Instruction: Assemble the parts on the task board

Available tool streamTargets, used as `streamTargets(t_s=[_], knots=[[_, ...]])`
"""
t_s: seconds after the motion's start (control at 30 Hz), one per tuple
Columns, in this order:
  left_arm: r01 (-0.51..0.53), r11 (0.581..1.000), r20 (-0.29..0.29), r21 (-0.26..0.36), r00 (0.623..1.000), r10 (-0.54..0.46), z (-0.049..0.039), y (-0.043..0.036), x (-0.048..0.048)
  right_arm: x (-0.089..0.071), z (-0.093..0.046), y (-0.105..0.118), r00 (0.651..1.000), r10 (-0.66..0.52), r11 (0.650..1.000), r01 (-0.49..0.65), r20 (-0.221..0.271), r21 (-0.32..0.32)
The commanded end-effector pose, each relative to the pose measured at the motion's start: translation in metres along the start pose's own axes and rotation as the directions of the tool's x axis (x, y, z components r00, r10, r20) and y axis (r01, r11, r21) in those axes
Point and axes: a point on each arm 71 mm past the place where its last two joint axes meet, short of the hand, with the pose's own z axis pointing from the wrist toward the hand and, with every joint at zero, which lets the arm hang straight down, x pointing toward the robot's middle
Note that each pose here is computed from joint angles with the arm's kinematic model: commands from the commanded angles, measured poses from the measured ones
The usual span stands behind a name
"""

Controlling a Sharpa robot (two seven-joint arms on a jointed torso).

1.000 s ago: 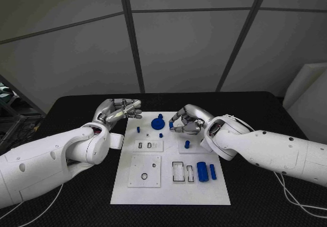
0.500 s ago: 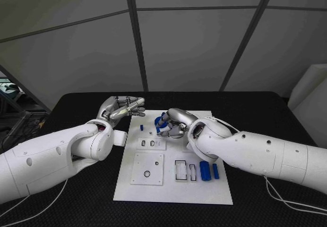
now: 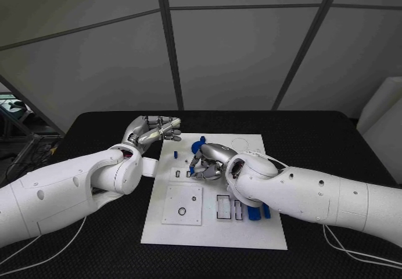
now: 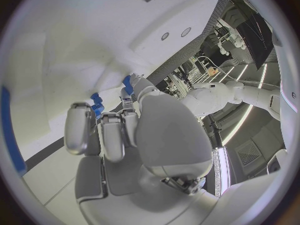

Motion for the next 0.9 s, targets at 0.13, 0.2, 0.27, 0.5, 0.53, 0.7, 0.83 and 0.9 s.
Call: streamTargets(t_s=[0.13,0.2,0.27,0.5,0.53,0.7,0.83,0.9], knots=[[0.004,1.000,-0.012,0.005,1.000,-0.004,0.0007,-0.0012,0.0014,0.0045,-0.0013,-0.0033,0.998,-0.046,0.999,0.046,-0.037,0.016],[0.004,1.000,-0.012,0.005,1.000,-0.004,0.0007,-0.0011,0.0013,0.0046,-0.0020,-0.0042,0.998,-0.048,0.999,0.048,-0.039,0.018],[0.004,1.000,-0.012,0.005,1.000,-0.004,0.0007,-0.0011,0.0012,0.0046,-0.0027,-0.0051,0.998,-0.049,0.999,0.050,-0.041,0.020],[0.003,1.000,-0.010,0.005,1.000,-0.003,0.0010,-0.0009,0.0006,0.0049,-0.0041,-0.0055,0.997,-0.053,0.998,0.055,-0.046,0.022],[0.003,1.000,-0.010,0.004,1.000,-0.003,0.0010,-0.0009,0.0006,0.0050,-0.0043,-0.0055,0.997,-0.055,0.998,0.056,-0.047,0.022],[0.003,1.000,-0.010,0.004,1.000,-0.003,0.0009,-0.0009,0.0003,0.0049,-0.0057,-0.0064,0.997,-0.064,0.998,0.065,-0.050,0.025],[0.002,1.000,-0.008,0.004,1.000,-0.002,0.0008,-0.0008,-0.0003,0.0053,-0.0067,-0.0062,0.996,-0.069,0.997,0.070,-0.056,0.023],[0.002,1.000,-0.008,0.004,1.000,-0.002,0.0008,-0.0008,-0.0003,0.0056,-0.0069,-0.0054,0.996,-0.069,0.997,0.071,-0.058,0.021]])
